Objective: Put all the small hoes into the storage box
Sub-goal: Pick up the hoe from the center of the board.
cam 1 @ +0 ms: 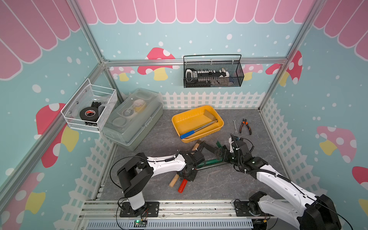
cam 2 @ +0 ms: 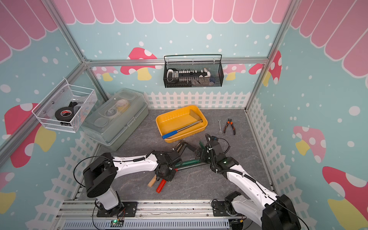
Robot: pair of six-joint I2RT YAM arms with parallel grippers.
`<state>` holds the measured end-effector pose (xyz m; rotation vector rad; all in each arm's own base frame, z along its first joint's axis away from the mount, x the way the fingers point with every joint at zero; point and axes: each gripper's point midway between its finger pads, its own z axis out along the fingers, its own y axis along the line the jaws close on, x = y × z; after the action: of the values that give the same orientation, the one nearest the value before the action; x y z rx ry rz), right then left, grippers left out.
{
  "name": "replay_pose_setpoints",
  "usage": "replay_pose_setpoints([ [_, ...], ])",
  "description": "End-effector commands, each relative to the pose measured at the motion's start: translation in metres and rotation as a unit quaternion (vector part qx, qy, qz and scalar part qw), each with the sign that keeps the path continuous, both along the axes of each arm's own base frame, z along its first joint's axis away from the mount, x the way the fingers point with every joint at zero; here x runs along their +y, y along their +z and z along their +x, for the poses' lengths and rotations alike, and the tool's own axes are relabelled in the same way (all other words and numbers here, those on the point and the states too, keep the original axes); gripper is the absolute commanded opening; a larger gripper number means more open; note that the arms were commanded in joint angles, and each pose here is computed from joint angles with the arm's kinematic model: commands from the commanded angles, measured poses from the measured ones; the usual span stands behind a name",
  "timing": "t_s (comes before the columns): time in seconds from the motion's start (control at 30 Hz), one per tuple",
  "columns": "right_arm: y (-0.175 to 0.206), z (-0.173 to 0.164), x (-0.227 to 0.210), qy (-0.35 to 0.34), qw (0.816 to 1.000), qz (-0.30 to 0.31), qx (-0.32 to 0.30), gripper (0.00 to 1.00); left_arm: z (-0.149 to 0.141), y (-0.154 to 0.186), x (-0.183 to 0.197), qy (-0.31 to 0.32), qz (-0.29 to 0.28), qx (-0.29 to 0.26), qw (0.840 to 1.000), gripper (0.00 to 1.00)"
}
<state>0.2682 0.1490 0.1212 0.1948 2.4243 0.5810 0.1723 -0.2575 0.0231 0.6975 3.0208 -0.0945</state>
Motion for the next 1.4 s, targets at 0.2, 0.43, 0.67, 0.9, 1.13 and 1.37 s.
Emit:
replay_pose_setpoints([
  [0.2, 0.000, -0.003, -0.004, -0.008, 1.000, 0.004, 0.001, 0.97, 0.014, 0.040, -0.013, -0.004, -0.041, -0.049, 0.998, 0.00],
  [0.43, 0.001, -0.002, -0.004, -0.010, 1.000, 0.006, -0.001, 0.97, 0.021, 0.061, -0.018, -0.012, -0.058, -0.074, 0.995, 0.00],
  [0.67, 0.001, -0.001, -0.004, -0.010, 1.000, 0.005, 0.001, 0.97, 0.027, 0.077, -0.016, -0.013, -0.063, -0.099, 0.993, 0.00],
  [0.9, 0.003, 0.000, -0.004, -0.009, 1.000, 0.005, -0.001, 0.97, 0.036, 0.099, -0.011, -0.007, -0.071, -0.139, 0.988, 0.00],
  [1.13, 0.005, 0.001, -0.004, -0.011, 1.000, 0.005, -0.002, 0.97, 0.044, 0.117, -0.005, -0.004, -0.074, -0.177, 0.981, 0.00],
  [1.37, 0.005, 0.001, -0.005, -0.011, 1.000, 0.004, -0.003, 0.97, 0.048, 0.130, -0.006, -0.002, -0.082, -0.196, 0.977, 0.00],
])
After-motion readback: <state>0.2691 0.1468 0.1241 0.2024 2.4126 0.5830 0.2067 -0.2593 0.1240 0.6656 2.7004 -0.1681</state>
